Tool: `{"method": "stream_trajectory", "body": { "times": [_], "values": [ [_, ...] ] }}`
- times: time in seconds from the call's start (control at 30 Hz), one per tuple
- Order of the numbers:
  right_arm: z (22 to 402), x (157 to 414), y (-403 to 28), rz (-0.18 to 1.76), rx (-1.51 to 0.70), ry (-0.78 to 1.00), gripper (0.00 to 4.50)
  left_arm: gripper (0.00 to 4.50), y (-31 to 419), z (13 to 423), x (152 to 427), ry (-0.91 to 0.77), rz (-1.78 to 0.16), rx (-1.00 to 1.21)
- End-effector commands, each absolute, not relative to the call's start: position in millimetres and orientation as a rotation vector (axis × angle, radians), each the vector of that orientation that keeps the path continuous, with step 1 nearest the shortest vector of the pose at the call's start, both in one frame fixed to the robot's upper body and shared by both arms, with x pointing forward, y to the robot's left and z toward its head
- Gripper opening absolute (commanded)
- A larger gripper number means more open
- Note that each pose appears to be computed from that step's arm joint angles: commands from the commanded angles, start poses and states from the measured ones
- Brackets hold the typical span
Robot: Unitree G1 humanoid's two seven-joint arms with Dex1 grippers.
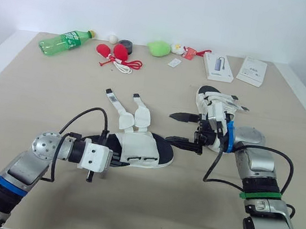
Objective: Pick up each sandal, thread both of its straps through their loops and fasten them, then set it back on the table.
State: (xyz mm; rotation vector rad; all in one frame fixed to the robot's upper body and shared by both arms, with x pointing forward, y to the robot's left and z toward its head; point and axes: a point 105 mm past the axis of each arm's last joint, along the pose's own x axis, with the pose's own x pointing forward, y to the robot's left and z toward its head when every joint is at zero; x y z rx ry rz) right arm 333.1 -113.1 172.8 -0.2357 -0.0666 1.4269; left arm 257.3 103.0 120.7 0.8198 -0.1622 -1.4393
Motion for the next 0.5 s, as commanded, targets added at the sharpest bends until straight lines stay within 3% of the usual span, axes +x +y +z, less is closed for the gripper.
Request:
{"method": "stream_trajectory", "body": {
  "times": [0.03, 0.5],
  "values": [
    [186.3, 330.3, -119.4, 1.411, -0.262, -0.119, 4.5, 0.04, 96.5, 121.0, 253.9, -0.218, -1.487, 0.854],
    [178.6, 330.2, -125.1, 1.423, -0.275, -0.088, 4.5, 0.04, 96.0, 117.5, 249.7, -0.237, -1.525, 0.891]
  ]
}}
